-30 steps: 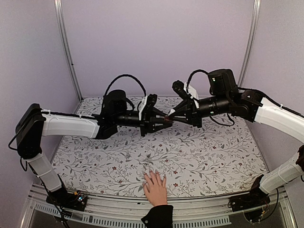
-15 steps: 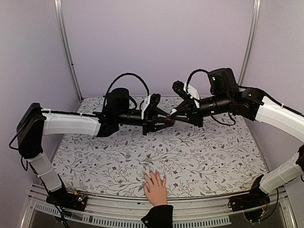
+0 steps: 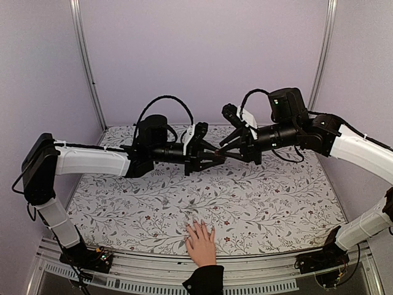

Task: Paint the nails
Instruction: Unscrew the nail polish bottle.

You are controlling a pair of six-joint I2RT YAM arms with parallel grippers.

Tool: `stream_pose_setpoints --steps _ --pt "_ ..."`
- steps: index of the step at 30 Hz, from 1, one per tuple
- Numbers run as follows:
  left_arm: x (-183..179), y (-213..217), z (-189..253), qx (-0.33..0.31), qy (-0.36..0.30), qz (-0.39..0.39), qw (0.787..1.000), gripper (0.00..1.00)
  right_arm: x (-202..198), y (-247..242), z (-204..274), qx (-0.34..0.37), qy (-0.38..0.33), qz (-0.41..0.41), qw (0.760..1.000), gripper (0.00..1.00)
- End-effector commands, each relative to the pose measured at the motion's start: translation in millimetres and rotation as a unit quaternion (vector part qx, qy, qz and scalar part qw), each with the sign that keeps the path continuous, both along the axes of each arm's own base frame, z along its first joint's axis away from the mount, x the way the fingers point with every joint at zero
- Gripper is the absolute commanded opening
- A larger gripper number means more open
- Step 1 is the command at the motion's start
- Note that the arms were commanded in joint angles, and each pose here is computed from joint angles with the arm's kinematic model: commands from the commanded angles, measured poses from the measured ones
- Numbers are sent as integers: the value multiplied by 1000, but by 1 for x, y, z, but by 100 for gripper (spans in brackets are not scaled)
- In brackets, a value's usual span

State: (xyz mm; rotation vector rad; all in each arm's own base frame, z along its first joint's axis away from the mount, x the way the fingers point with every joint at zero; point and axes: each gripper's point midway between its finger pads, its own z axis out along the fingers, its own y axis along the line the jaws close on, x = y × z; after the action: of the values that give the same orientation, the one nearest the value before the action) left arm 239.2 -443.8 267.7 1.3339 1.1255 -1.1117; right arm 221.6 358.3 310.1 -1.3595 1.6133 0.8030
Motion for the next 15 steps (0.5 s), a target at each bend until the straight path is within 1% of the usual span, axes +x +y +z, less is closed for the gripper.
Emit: stream_pose_setpoints --steps 1,6,11,15 --pt "4 1 -4 6 2 16 1000 0 -9 6 19 23 -5 19 1000 29" --pt "5 2 -3 5 3 17 1000 0 -9 6 15 18 -4 17 1000 29" --pt "5 3 -2 1 6 14 1000 0 -7 2 13 12 -6 9 1000 34" --pt "4 3 -2 0 6 12 1000 0 -5 -1 9 5 -10 -3 1000 35"
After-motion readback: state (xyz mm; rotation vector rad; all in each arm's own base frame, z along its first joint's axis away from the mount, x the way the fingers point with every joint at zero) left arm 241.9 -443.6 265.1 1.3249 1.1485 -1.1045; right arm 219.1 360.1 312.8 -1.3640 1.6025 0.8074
